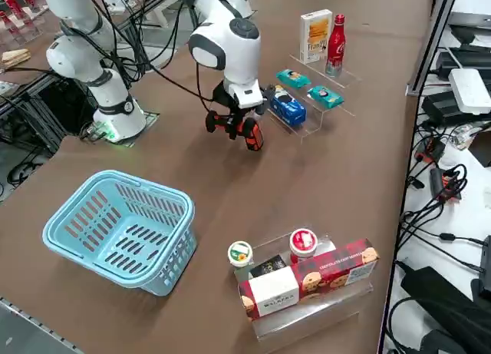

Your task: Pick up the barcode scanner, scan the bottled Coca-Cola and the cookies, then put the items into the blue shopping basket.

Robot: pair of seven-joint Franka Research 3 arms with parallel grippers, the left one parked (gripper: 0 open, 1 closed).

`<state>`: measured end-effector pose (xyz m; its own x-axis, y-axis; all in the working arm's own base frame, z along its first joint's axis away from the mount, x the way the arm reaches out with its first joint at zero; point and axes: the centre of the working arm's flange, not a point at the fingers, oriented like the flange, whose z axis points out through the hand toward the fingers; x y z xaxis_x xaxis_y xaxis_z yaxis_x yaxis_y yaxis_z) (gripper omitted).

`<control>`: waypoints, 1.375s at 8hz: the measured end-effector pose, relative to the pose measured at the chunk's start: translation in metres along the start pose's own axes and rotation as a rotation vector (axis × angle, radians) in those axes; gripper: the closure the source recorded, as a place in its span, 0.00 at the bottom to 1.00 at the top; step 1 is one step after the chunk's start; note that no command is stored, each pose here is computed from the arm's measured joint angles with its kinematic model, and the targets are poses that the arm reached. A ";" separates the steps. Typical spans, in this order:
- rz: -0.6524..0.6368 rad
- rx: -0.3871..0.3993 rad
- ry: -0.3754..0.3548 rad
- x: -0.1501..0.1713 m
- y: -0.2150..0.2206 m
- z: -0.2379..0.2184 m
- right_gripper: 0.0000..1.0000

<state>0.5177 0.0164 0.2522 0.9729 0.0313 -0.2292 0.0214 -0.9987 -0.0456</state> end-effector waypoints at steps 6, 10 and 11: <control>0.002 -0.032 -0.032 -0.002 0.013 0.027 0.57; 0.009 -0.032 -0.037 -0.001 0.016 0.031 0.24; 0.009 -0.032 -0.034 -0.001 0.016 0.029 0.03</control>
<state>0.5107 0.0012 0.2229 0.9647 0.0226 -0.2624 0.0200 -0.9997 -0.0127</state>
